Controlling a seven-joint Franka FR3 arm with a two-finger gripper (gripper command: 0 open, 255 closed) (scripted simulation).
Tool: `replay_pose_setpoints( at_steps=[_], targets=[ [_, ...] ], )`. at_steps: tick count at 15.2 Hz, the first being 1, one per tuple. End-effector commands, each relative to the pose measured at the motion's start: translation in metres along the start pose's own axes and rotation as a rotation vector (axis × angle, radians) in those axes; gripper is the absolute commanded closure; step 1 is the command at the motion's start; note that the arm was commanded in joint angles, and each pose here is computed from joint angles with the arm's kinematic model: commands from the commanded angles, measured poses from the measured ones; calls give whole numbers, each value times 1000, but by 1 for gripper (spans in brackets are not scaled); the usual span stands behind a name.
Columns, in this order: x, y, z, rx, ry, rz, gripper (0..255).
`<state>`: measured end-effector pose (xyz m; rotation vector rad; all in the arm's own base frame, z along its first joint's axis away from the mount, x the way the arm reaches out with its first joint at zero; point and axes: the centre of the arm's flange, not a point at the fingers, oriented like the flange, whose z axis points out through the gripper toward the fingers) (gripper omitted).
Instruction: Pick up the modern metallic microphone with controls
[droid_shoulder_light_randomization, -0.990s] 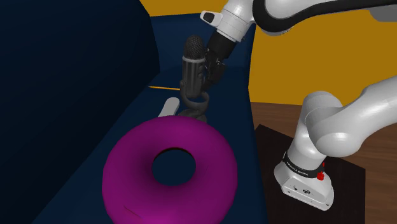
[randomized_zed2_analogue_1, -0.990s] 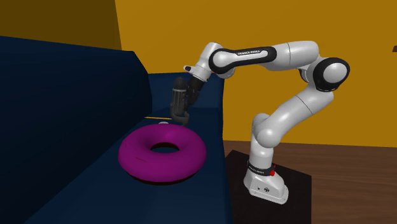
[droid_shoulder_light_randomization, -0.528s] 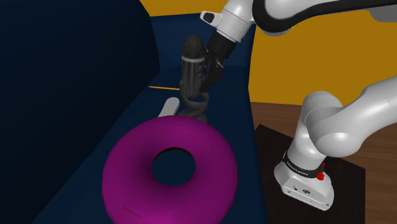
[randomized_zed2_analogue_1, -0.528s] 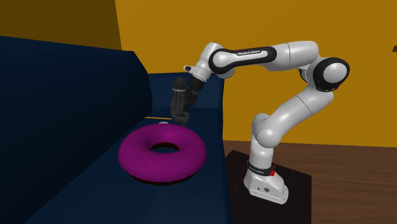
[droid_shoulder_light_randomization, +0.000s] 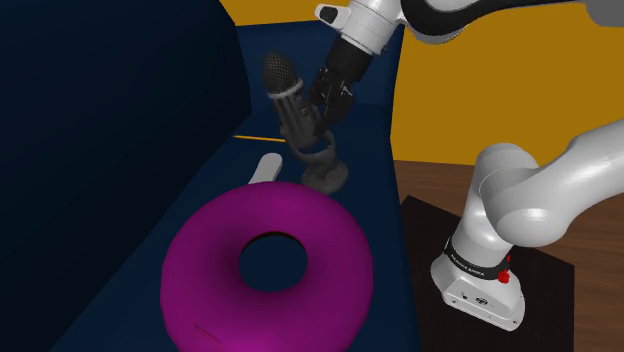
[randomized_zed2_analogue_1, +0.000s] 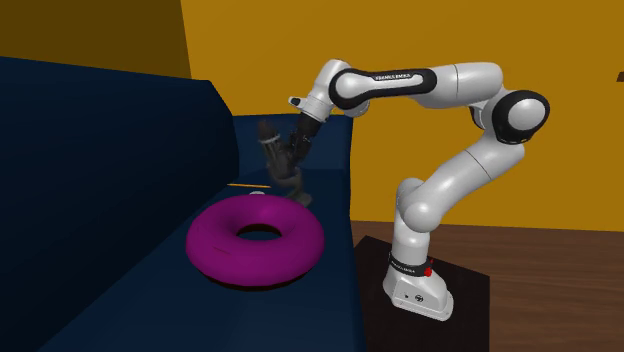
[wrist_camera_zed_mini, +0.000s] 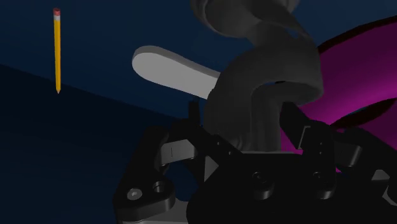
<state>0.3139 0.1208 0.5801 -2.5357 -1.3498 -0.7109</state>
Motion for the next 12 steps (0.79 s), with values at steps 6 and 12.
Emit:
replay_pose_setpoints(
  at_steps=[6, 12],
  targets=[
    [19, 3, -32, -1, 1, 0, 255],
    [29, 4, -51, -1, 1, 0, 255]
  ],
)
